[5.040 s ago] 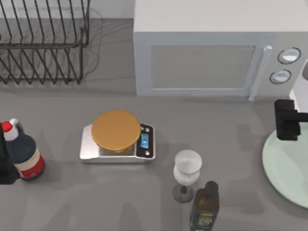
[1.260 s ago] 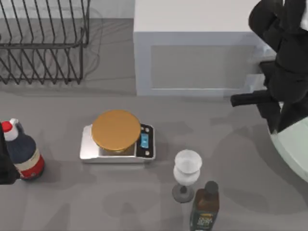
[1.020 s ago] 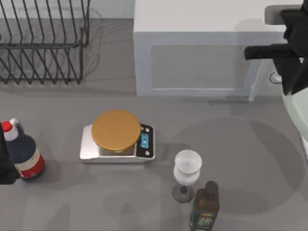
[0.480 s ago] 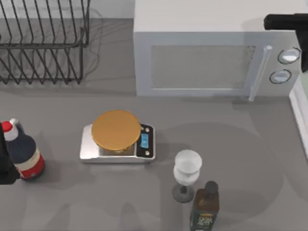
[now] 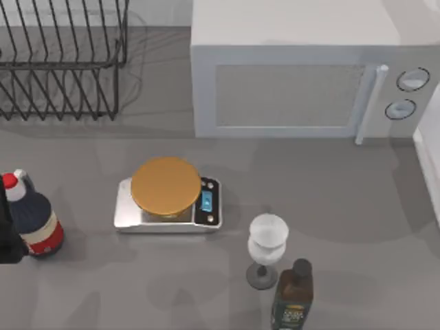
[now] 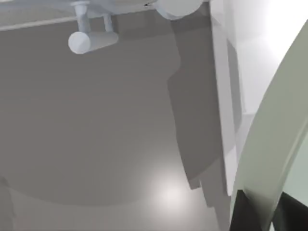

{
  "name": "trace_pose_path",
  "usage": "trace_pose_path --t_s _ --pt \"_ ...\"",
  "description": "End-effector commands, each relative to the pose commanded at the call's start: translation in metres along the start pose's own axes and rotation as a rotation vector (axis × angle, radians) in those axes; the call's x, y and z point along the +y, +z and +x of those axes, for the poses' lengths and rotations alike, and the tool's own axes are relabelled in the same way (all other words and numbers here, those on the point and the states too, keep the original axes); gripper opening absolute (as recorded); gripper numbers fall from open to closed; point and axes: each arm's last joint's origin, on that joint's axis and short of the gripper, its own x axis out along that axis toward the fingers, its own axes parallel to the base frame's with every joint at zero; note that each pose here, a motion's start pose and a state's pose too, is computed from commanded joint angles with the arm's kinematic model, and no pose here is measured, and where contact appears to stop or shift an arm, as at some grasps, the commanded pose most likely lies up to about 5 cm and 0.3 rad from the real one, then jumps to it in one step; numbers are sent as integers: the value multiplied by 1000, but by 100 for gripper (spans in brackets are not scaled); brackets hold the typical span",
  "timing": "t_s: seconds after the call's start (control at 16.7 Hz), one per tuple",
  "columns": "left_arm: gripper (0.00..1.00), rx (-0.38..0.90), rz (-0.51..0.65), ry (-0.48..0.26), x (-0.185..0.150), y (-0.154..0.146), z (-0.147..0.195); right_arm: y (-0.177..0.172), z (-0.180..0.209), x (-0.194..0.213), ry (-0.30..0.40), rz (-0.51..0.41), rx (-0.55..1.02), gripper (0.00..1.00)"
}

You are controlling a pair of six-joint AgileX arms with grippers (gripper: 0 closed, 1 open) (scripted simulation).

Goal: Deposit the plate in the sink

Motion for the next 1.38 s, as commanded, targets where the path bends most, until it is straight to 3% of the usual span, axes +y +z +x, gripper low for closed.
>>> trace_pose_path --t_s 0.3,0.54,0.96,1.38 --pt "100 0 0 0 0 0 0 74 78 -48 -25 -15 47 0" --pt "100 0 0 0 0 0 0 95 140 -70 5 -102 137 0" --pt "100 0 0 0 0 0 0 97 155 -74 23 -139 162 0" --pt "100 0 0 0 0 0 0 97 155 -74 23 -139 162 53"
